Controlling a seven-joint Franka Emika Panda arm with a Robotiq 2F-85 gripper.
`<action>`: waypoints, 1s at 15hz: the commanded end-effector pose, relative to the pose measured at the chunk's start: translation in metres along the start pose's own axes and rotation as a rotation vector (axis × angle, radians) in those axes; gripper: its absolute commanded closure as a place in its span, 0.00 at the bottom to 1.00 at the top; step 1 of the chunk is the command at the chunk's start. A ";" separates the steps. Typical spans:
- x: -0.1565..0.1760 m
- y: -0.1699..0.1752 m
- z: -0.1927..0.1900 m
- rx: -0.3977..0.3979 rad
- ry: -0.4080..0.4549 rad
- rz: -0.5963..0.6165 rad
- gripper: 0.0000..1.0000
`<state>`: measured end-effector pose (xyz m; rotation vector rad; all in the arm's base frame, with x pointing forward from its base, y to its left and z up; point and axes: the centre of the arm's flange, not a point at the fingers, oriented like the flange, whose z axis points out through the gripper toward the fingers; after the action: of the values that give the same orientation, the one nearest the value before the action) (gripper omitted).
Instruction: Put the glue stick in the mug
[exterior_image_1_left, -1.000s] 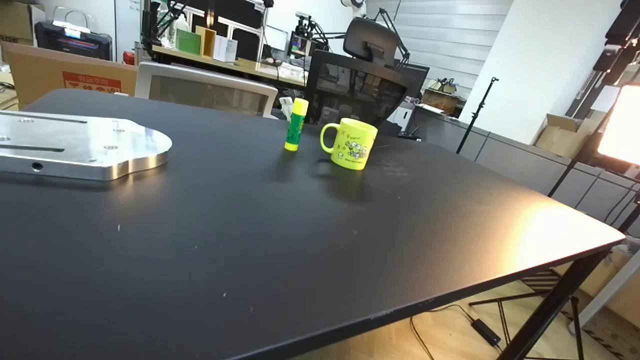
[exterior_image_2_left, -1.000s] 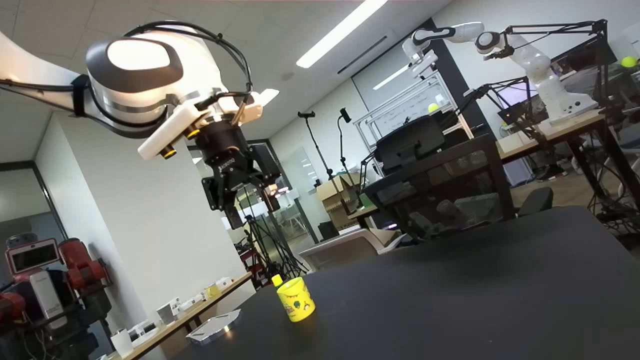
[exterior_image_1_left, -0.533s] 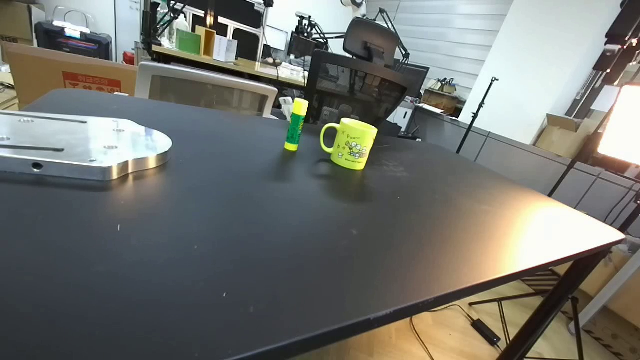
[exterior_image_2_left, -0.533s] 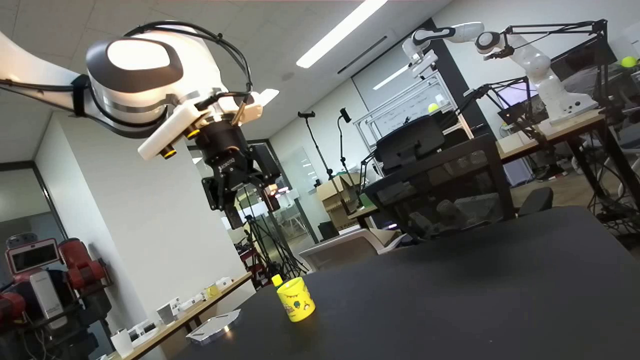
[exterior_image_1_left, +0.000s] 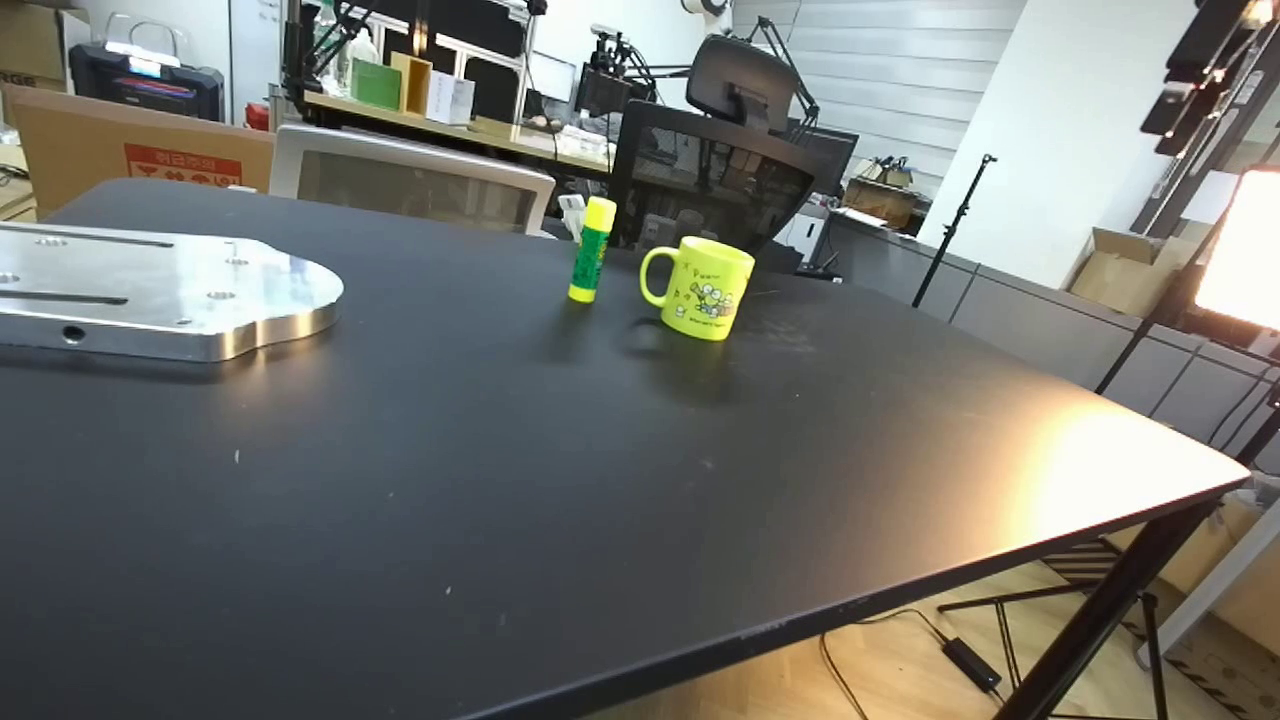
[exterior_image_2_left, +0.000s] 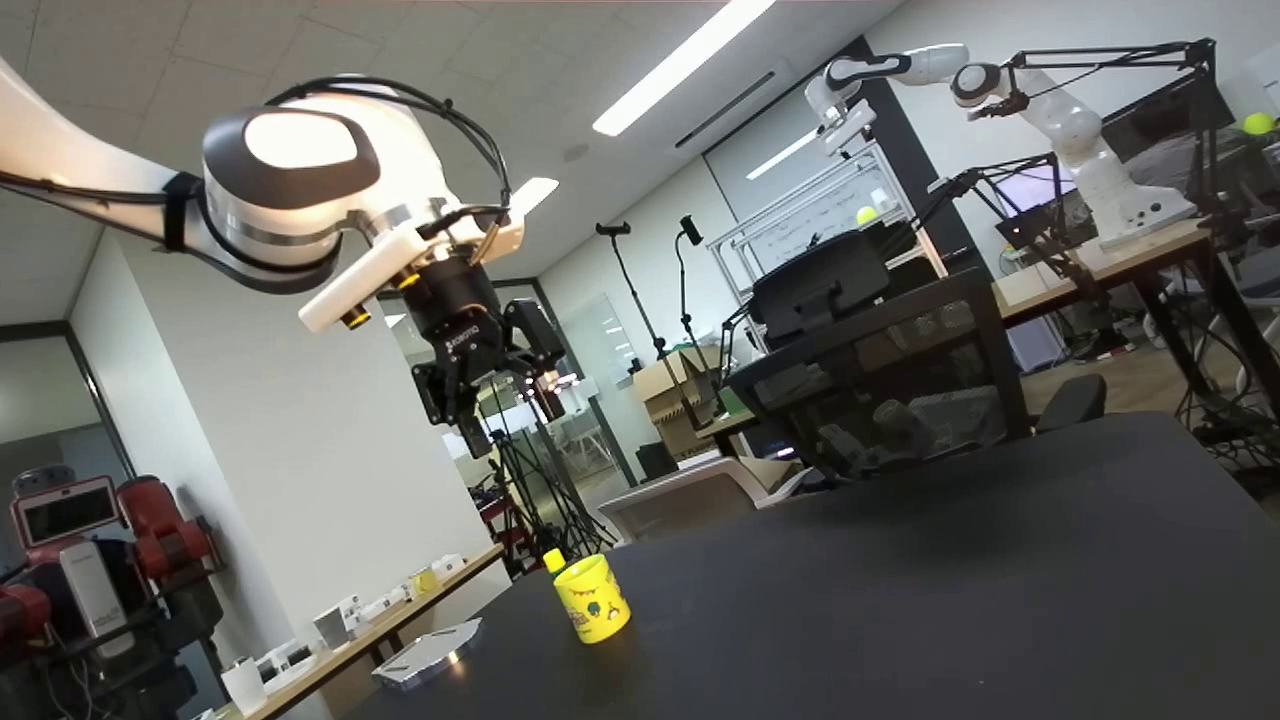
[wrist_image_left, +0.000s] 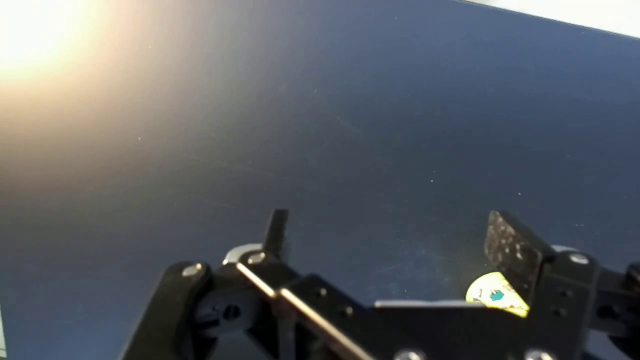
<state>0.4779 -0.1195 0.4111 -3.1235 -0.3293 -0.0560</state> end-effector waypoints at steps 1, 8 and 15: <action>0.075 -0.025 0.003 -0.024 0.007 -0.093 0.00; 0.213 -0.137 0.040 -0.031 0.008 -0.346 0.00; 0.313 -0.251 0.075 -0.042 0.030 -0.588 0.00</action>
<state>0.6763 0.1515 0.3474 -2.9750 -1.1183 -0.1300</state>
